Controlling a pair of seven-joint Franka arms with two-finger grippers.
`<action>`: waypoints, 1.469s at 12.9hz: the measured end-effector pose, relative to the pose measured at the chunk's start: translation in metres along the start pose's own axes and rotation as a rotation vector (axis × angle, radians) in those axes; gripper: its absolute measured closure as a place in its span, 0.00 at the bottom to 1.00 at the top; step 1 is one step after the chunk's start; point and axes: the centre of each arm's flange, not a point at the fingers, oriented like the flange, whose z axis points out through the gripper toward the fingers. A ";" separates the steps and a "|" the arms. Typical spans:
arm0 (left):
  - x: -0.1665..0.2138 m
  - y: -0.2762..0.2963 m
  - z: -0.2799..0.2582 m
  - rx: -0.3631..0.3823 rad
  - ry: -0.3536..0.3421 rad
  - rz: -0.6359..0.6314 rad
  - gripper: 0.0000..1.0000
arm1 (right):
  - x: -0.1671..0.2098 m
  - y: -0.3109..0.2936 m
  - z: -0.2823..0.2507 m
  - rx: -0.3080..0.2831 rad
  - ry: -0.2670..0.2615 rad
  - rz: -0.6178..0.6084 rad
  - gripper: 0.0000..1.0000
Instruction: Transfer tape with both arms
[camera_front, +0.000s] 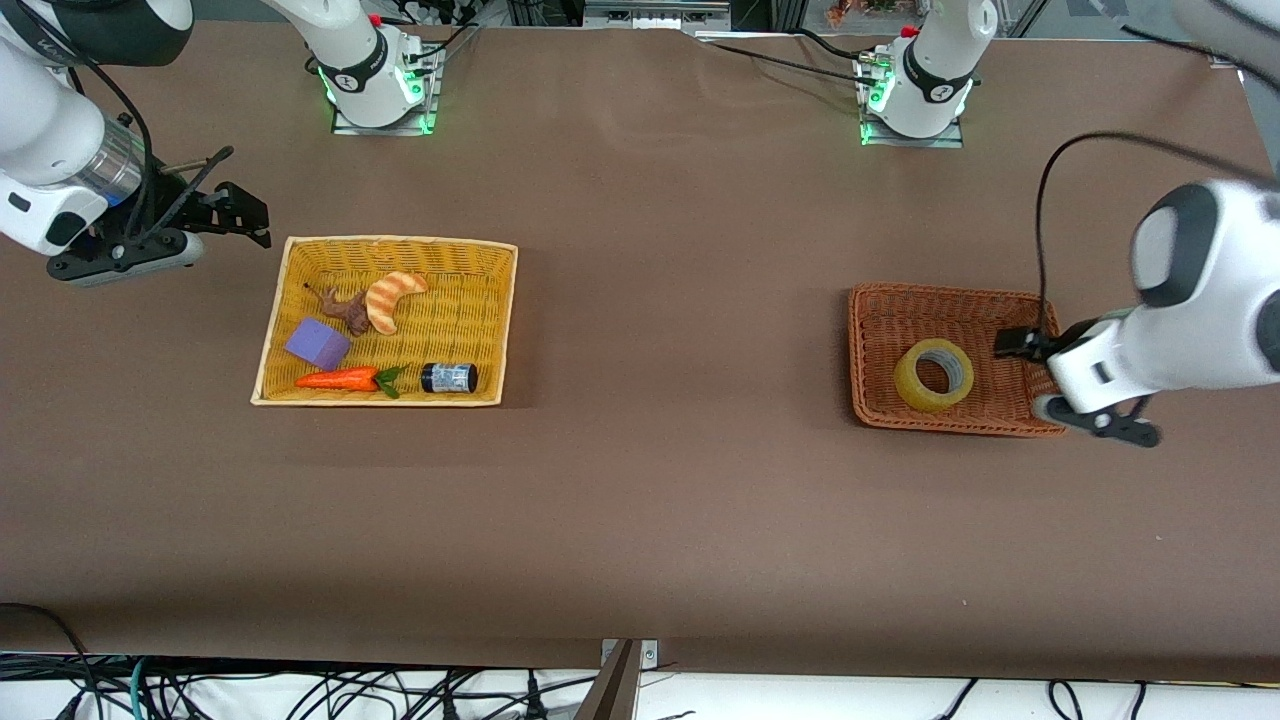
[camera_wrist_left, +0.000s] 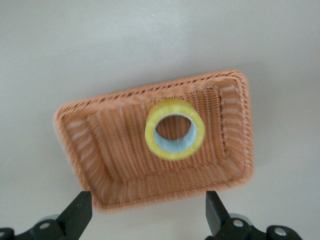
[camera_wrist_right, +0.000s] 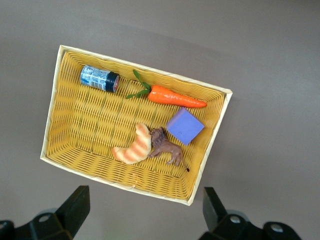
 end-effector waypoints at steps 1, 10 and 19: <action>-0.012 0.009 -0.029 0.009 0.020 -0.071 0.00 | 0.000 0.000 0.000 0.000 0.000 0.000 0.00; -0.115 0.052 -0.143 0.032 0.176 -0.240 0.00 | 0.001 0.001 -0.004 -0.022 0.021 -0.005 0.00; -0.094 0.060 -0.079 -0.009 0.071 -0.222 0.00 | 0.001 -0.002 -0.006 -0.026 0.026 -0.013 0.00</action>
